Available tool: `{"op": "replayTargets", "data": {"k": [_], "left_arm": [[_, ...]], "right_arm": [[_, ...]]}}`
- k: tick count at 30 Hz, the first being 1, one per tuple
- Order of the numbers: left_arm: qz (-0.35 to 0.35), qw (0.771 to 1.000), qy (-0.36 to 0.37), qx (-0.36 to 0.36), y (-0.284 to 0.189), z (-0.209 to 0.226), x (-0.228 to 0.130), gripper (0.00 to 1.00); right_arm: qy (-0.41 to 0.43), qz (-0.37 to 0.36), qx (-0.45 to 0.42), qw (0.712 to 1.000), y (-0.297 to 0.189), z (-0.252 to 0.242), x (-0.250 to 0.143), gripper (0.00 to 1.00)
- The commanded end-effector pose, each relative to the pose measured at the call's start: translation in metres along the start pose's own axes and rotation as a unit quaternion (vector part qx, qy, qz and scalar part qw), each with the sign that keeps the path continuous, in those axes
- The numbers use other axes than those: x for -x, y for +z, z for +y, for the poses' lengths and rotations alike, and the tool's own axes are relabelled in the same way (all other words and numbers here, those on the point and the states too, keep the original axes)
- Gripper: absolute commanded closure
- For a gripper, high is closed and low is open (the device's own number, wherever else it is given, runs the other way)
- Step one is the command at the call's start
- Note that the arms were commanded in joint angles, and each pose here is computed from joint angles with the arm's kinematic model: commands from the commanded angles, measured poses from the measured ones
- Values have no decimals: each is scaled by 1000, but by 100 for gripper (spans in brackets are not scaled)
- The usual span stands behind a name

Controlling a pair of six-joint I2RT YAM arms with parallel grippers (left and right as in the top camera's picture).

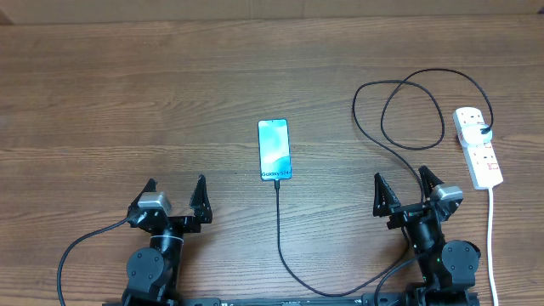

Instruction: Plug charger to phone and switch on socket

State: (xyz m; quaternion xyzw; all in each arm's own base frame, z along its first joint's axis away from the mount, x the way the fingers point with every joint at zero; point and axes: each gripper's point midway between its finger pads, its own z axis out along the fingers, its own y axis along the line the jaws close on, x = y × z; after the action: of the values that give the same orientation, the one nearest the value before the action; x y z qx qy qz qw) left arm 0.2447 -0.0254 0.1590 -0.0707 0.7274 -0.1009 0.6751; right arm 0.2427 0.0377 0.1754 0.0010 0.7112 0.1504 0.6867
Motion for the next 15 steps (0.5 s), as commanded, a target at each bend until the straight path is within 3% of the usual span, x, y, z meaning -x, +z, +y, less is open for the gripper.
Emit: {"op": "replayTargets", "data": {"k": [1, 15], "left_arm": [[-2, 1000, 12, -5, 0, -1, 0, 0], [-2, 1000, 10, -4, 0, -1, 0, 0]], "right_arm": [[-3, -3, 1, 1000, 0, 0, -1, 0], [-3, -3, 1, 1000, 0, 0, -1, 0]]}}
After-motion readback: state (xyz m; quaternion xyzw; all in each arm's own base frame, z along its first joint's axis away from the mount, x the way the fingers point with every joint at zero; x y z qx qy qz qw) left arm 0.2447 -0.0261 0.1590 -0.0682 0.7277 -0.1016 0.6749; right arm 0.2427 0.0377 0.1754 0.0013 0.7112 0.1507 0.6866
